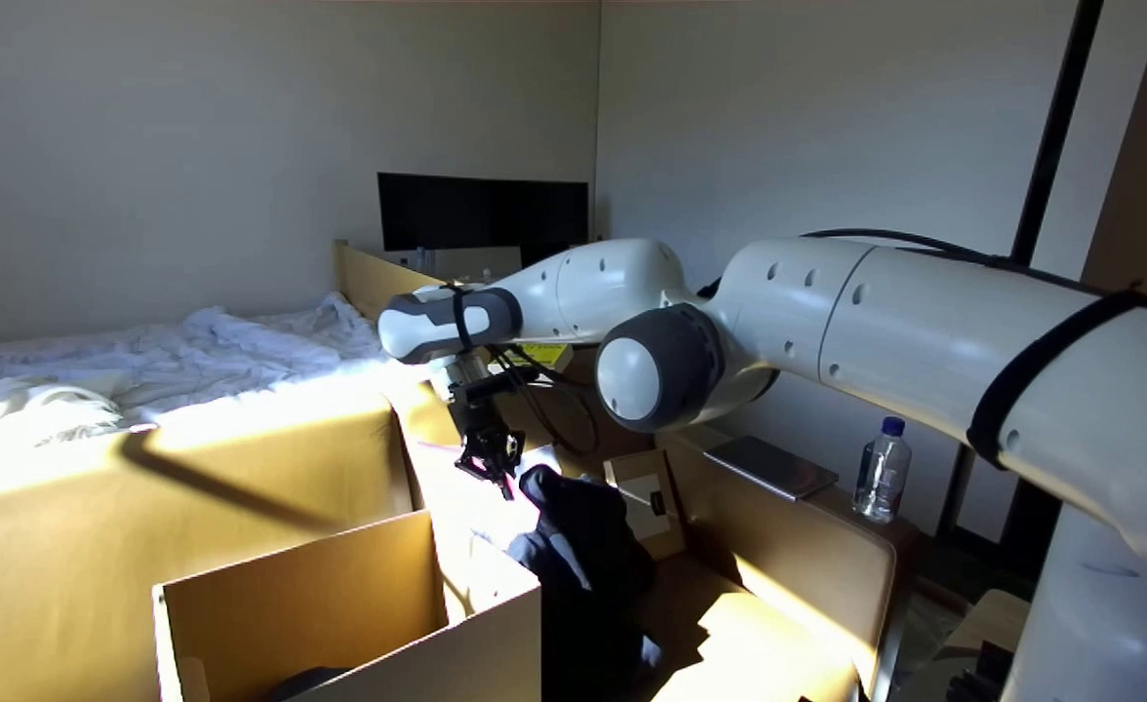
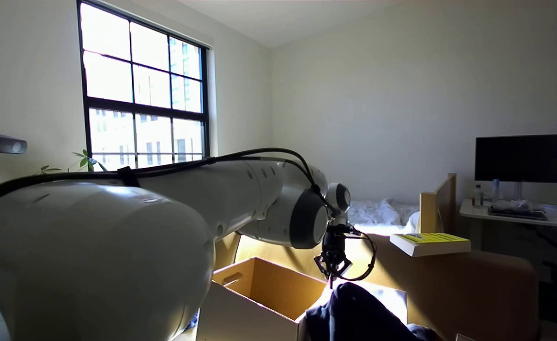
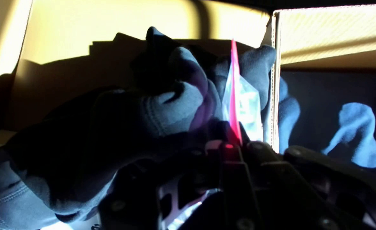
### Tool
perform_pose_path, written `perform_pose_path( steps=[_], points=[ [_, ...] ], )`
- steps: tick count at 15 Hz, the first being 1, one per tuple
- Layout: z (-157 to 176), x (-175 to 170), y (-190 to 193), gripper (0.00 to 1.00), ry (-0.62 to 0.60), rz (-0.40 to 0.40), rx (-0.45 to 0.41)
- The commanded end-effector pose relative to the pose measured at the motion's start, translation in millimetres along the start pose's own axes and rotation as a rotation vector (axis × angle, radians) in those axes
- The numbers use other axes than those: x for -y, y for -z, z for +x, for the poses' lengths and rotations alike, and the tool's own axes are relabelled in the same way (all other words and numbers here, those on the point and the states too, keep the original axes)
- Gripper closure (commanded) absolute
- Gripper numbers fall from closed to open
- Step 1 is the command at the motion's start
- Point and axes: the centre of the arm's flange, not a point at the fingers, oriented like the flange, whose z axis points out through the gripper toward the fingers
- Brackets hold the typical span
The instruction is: Pick up the plastic and put it in the box
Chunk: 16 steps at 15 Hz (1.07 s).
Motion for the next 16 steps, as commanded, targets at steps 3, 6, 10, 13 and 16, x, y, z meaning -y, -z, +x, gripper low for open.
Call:
perform_pose_path(
  steps=[3, 6, 10, 13, 16],
  points=[
    [38.2, 21.3, 33.5, 0.99, 0.302, -0.009, -0.054],
    [24.0, 37.3, 36.5, 0.99, 0.456, -0.035, -0.069],
    [-9.8, 57.5, 46.1, 0.99, 0.655, -0.098, -0.069],
    [-18.7, 58.4, 53.0, 0.99, 0.801, -0.163, -0.100],
    [-20.0, 58.3, 63.7, 0.99, 0.941, -0.225, -0.117]
  ],
)
